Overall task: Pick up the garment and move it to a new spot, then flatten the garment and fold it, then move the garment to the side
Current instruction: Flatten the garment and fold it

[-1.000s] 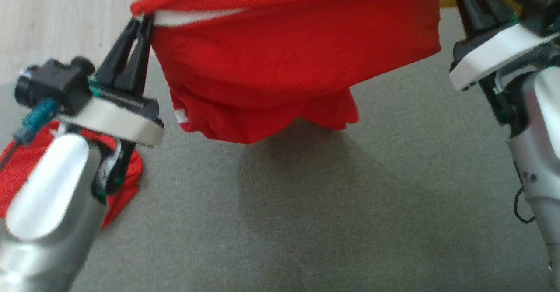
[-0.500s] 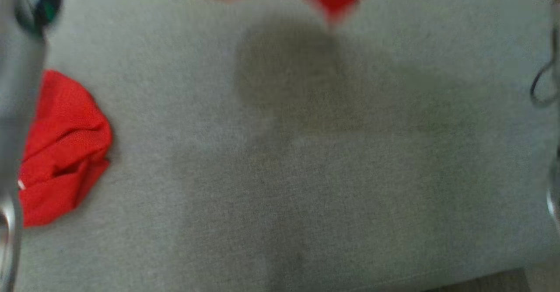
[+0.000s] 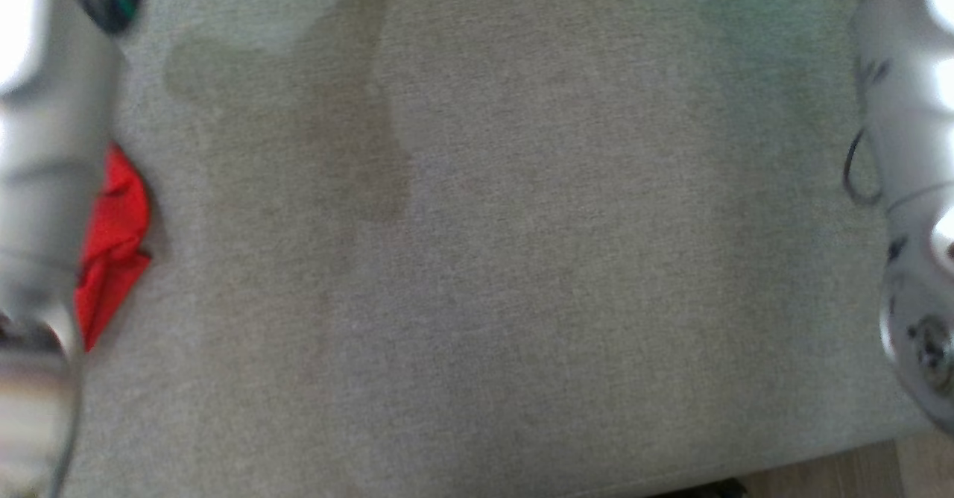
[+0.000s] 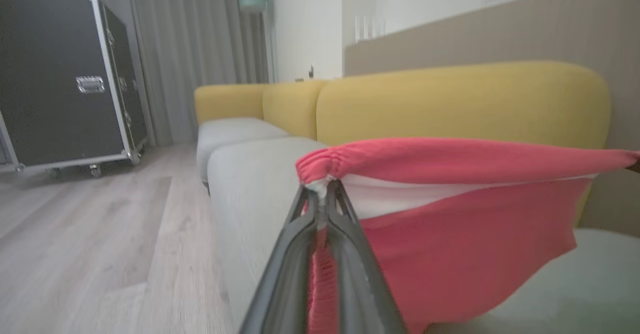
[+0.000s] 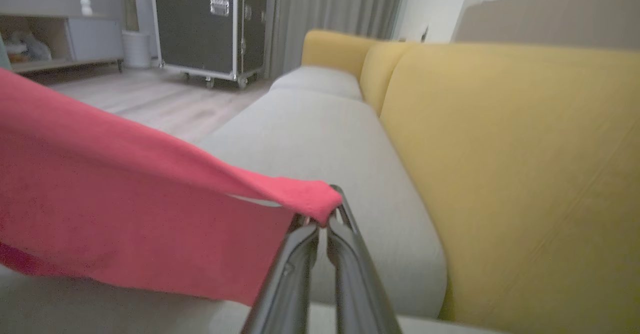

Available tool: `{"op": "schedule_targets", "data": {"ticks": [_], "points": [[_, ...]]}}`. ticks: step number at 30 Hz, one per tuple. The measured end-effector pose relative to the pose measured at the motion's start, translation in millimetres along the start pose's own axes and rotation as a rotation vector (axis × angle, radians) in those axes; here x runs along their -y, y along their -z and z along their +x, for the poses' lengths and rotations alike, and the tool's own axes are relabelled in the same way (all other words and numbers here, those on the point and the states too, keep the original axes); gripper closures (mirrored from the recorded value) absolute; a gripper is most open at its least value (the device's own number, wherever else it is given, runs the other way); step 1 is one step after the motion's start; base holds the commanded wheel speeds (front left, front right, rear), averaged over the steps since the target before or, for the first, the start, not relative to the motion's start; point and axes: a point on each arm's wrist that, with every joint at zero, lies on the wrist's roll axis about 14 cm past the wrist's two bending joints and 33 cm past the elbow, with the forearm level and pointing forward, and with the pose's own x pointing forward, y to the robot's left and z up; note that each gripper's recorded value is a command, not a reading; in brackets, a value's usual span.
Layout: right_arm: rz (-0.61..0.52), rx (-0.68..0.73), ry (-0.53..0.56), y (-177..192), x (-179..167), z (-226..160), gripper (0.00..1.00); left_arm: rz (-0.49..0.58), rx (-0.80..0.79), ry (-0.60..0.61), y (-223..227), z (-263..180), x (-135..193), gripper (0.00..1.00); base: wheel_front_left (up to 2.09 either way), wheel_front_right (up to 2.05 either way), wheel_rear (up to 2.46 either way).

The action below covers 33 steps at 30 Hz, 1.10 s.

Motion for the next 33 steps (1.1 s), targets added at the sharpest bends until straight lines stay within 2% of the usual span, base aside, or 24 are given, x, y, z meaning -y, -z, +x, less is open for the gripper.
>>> {"op": "schedule_targets", "data": {"ticks": [4, 6, 9, 14, 18, 25, 33], "points": [[-0.017, -0.168, -0.066, 57.7, -23.3, -20.2, 1.0, -0.012, -0.163, 0.06, 61.8, -34.6, 25.0, 1.0, 0.0, 0.0, 0.0], [-0.029, -0.268, -0.086, 73.4, -28.0, -28.4, 1.0, -0.022, -0.237, 0.09, 84.7, -56.2, 37.1, 1.0, 0.0, 0.0, 0.0], [-0.061, -0.319, -0.126, 79.9, -35.7, -40.3, 1.0, -0.021, -0.312, 0.121, 102.1, -85.0, 45.9, 1.0, 0.0, 0.0, 0.0], [-0.128, -0.465, -0.182, 110.6, -41.2, -85.6, 1.0, -0.02, -0.354, 0.142, 98.0, -118.5, 50.4, 1.0, 0.0, 0.0, 0.0], [-0.185, -0.576, -0.217, 125.1, -39.4, -119.9, 1.0, 0.001, -0.377, 0.198, 91.0, -141.4, 69.2, 1.0, 0.0, 0.0, 0.0], [-0.222, -0.685, -0.274, 121.6, -24.8, -175.1, 1.0, 0.047, -0.4, 0.262, 78.4, -182.1, 97.2, 1.0, 0.0, 0.0, 0.0], [-0.199, -0.767, -0.324, 111.9, -8.0, -234.9, 1.0, 0.009, -0.403, 0.287, 71.7, -219.0, 134.3, 1.0, 0.0, 0.0, 0.0]]}}
